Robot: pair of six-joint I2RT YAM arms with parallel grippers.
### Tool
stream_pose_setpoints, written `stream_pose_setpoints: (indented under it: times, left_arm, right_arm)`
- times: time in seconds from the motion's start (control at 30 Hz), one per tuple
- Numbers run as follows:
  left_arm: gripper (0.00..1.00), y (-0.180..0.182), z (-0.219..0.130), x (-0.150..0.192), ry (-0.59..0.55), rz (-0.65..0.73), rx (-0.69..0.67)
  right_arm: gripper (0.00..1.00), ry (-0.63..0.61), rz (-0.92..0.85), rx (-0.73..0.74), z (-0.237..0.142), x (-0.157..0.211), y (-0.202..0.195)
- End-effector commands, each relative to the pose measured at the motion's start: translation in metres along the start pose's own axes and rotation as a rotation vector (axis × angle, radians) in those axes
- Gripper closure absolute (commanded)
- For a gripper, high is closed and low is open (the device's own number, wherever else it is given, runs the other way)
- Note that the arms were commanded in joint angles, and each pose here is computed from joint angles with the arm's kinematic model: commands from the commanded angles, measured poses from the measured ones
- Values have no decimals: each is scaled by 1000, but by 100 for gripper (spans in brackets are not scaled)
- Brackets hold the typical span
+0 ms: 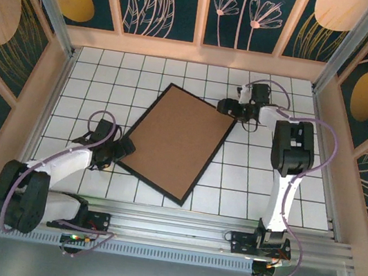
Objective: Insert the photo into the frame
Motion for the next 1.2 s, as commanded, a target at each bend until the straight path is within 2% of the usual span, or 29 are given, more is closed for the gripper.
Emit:
stream_pose_setpoints:
  times: [0.0,0.23,0.5,0.7,1.17]
  left_arm:
    - [2,-77,4,-27,-65,70,297]
    - [3,-127,28,-58,-96,107,341]
    - [5,-184,64,-107,-146,163,332]
    - [5,-199,86,-130,-177,187,299]
    - [4,-207,86,-139,-198,231,283]
  right_arm:
    - [16,7,43,-36,-23,11,10]
    - [17,-10,123,-2,-52,42,15]
    - [17,-27,177,133,-77,75,13]
    - [17,-48,110,374,-101,75,-6]
    - [18,52,21,435,-94,81,1]
Point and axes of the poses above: each hand's point on the last joint's axis, 136 mm out from that joint toward the fingers, its own z axis out along the fingers, its own y axis along the line the jaws close on, x = y × z, the point moved 4 cm from there along -z, back along the fingers, and after that the axes turned 9 degrees about -z, right-handed, at the moved point
